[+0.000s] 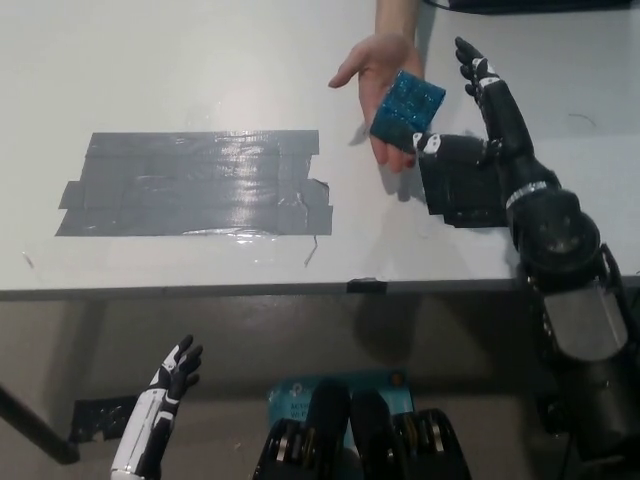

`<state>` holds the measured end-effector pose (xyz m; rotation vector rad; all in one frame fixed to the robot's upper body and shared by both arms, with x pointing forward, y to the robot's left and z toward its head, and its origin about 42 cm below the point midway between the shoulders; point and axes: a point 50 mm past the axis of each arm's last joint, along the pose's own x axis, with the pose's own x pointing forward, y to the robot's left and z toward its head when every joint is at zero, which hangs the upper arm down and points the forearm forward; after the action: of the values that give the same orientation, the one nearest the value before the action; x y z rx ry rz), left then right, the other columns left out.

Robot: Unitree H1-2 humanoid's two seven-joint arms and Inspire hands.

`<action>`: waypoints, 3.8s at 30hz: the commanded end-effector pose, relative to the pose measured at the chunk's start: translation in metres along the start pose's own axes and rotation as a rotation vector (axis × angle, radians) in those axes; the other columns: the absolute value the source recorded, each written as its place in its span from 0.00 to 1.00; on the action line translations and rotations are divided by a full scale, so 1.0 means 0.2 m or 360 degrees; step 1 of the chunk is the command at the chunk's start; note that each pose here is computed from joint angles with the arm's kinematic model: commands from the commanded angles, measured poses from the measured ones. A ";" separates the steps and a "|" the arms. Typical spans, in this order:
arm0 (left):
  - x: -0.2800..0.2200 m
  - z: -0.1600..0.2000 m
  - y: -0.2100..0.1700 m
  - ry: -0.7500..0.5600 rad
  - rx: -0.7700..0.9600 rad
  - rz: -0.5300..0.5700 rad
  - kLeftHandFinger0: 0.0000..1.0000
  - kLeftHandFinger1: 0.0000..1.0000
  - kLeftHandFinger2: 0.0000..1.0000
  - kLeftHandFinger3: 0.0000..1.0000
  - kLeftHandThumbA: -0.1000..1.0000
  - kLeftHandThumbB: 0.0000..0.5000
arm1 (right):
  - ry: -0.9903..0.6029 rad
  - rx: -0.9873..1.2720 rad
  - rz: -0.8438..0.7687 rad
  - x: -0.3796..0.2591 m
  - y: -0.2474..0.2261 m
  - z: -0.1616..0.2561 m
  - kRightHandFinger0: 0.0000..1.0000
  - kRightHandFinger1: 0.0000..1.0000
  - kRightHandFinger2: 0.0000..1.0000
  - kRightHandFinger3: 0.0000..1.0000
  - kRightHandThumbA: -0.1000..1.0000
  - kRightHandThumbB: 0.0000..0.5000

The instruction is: A person hands a rubik's cube to the robot and rhe robot picks it up with its right hand and places it on the black spot on the desk infron tof it

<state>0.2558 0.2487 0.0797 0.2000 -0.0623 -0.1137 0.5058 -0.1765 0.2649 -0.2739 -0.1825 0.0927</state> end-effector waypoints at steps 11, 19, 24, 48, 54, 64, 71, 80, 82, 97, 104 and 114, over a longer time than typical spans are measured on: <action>0.03 0.06 0.02 -0.0109 0.0042 -0.0023 1.00 1.00 1.00 1.00 0.99 0.41 | -0.0100 0.0063 0.0157 0.17 -0.04 0.17 1.00 1.00 1.00 1.00 0.90 0.95; 0.04 0.08 0.02 -0.0108 0.0008 -0.0015 1.00 1.00 1.00 1.00 0.97 0.37 | -0.0167 -0.0017 0.0283 0.17 0.03 0.18 1.00 1.00 1.00 1.00 0.84 1.00; 0.06 0.09 0.02 -0.0130 0.0019 -0.0017 1.00 1.00 1.00 1.00 0.96 0.35 | -0.0147 -0.0112 0.0331 0.17 0.05 0.14 1.00 1.00 1.00 1.00 0.81 1.00; 0.12 0.11 0.02 -0.0166 -0.0027 -0.0005 1.00 1.00 1.00 1.00 0.93 0.28 | -0.0121 -0.0349 -0.0108 0.19 -0.05 0.05 0.10 0.64 0.99 1.00 0.00 0.23; 0.12 0.11 0.02 -0.0168 -0.0020 0.0003 1.00 1.00 1.00 1.00 0.92 0.27 | -0.0225 -0.0235 -0.0237 0.16 -0.14 0.18 0.11 0.57 0.95 0.95 0.00 0.30; 0.14 0.12 0.04 -0.0185 -0.0005 0.0004 1.00 1.00 1.00 1.00 0.92 0.24 | -0.0305 -0.0256 -0.0346 0.06 -0.45 0.21 0.08 0.57 0.92 0.96 0.00 0.32; 0.14 0.12 0.04 -0.0214 0.0000 0.0000 0.98 1.00 1.00 1.00 0.92 0.19 | -0.0105 -0.0417 -0.0271 -0.03 -0.49 -0.08 0.07 0.49 0.87 0.94 0.00 0.34; 0.15 0.13 0.03 -0.0197 -0.0010 0.0013 0.96 1.00 1.00 1.00 0.90 0.19 | 0.0098 -0.0570 -0.0039 -0.12 -0.28 -0.39 0.21 0.66 0.99 0.97 0.00 0.30; 0.15 0.13 0.04 -0.0201 -0.0006 0.0014 0.96 1.00 1.00 1.00 0.89 0.20 | 0.0126 -0.0593 0.0007 -0.12 -0.26 -0.41 0.22 0.69 1.00 1.00 0.00 0.29; 0.16 0.13 0.04 -0.0201 -0.0001 0.0014 0.95 1.00 1.00 1.00 0.88 0.17 | 0.0025 -0.0824 0.0221 -0.07 -0.32 -0.23 1.00 1.00 1.00 1.00 0.82 0.97; 0.17 0.14 0.04 -0.0199 -0.0003 0.0011 0.95 1.00 1.00 1.00 0.89 0.20 | -0.0236 -0.0771 0.0012 -0.10 -0.44 0.03 1.00 1.00 1.00 1.00 0.94 1.00; 0.19 0.14 0.04 -0.0204 0.0009 0.0003 0.95 1.00 1.00 1.00 0.89 0.23 | -0.0842 -0.0499 -0.0323 -0.39 -0.67 0.64 1.00 1.00 1.00 1.00 0.89 1.00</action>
<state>0.2847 0.2437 0.1013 0.1915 -0.1469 -0.1260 0.4561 -0.2605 0.3325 -0.6327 -0.5238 0.0177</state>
